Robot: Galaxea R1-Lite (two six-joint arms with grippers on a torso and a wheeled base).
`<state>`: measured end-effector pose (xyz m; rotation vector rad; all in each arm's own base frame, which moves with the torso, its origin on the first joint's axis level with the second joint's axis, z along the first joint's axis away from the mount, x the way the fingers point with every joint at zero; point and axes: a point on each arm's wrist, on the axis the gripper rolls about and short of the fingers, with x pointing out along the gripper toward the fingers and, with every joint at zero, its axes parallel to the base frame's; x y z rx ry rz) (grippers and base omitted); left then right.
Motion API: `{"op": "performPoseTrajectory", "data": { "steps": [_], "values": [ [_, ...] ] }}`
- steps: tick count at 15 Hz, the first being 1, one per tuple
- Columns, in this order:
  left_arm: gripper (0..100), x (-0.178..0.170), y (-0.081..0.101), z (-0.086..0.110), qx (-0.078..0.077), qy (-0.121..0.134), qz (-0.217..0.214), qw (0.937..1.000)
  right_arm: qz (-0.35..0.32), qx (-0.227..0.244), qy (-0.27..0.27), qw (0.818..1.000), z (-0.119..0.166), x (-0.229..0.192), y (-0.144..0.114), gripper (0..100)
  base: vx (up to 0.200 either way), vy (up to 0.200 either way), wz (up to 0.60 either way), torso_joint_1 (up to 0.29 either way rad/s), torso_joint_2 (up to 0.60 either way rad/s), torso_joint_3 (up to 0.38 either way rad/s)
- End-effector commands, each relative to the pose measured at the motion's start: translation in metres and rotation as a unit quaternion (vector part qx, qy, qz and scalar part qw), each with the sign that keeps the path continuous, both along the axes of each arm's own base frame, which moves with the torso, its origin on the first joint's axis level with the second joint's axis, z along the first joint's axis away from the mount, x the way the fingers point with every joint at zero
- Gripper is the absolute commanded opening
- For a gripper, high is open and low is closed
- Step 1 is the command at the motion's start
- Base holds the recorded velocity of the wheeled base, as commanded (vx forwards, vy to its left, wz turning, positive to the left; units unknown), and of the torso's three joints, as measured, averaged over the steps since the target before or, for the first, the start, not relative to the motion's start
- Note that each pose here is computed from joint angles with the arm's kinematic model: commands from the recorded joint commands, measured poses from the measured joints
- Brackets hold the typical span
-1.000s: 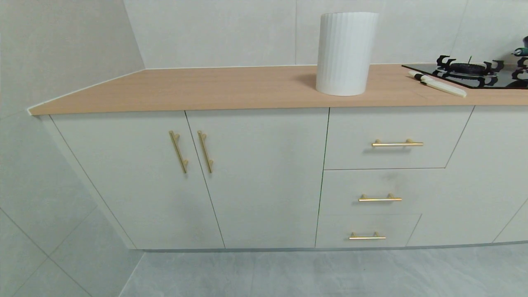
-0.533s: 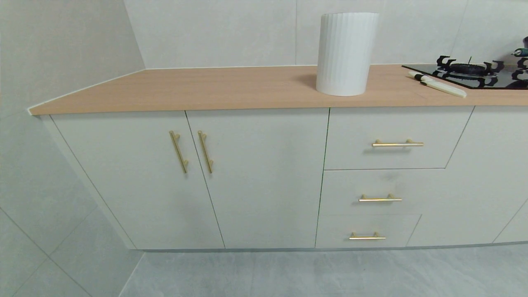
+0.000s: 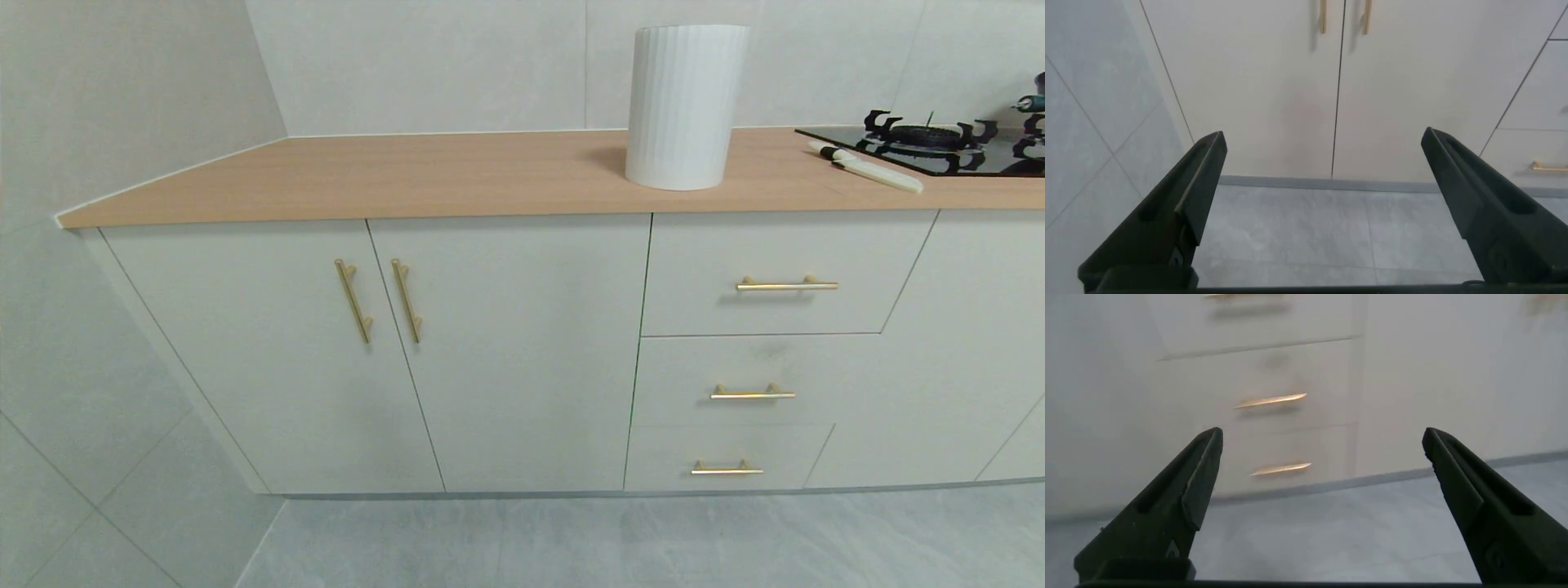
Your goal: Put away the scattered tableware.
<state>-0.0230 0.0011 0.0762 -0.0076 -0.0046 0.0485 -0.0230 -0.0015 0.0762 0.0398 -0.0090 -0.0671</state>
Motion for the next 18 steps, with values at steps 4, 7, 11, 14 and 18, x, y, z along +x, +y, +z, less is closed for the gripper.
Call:
{"op": "performPoseTrajectory", "data": {
  "steps": [4,7,11,14,18],
  "values": [
    [100,0.0000,0.0000,0.0000,0.000,0.000,0.000,1.0000,0.029,-0.017,0.013,0.999,-0.0005,0.0014,0.0011,100,0.000,0.000,0.00,0.000,0.00,0.000],
    [100,0.0000,0.0000,0.0000,0.000,0.000,0.000,1.0000,0.027,-0.004,0.005,1.000,-0.0007,0.0004,0.0011,100,0.000,0.000,0.00,0.000,0.00,0.000],
    [100,0.0000,0.0000,0.0000,0.000,0.000,0.000,1.0000,0.028,-0.010,0.006,1.000,-0.0007,0.0005,0.0012,100,0.000,0.000,0.00,0.000,0.00,0.000],
    [100,0.0000,0.0000,0.0000,0.000,0.000,0.000,1.0000,0.027,-0.011,0.006,1.000,-0.0008,0.0004,0.0011,100,0.000,0.000,0.00,0.000,0.00,0.000],
    [100,0.0000,0.0000,0.0000,-0.001,0.000,0.000,1.0000,0.027,-0.011,0.006,1.000,-0.0008,0.0004,0.0011,100,0.000,0.000,0.00,0.000,0.00,0.000]
  ]
}}
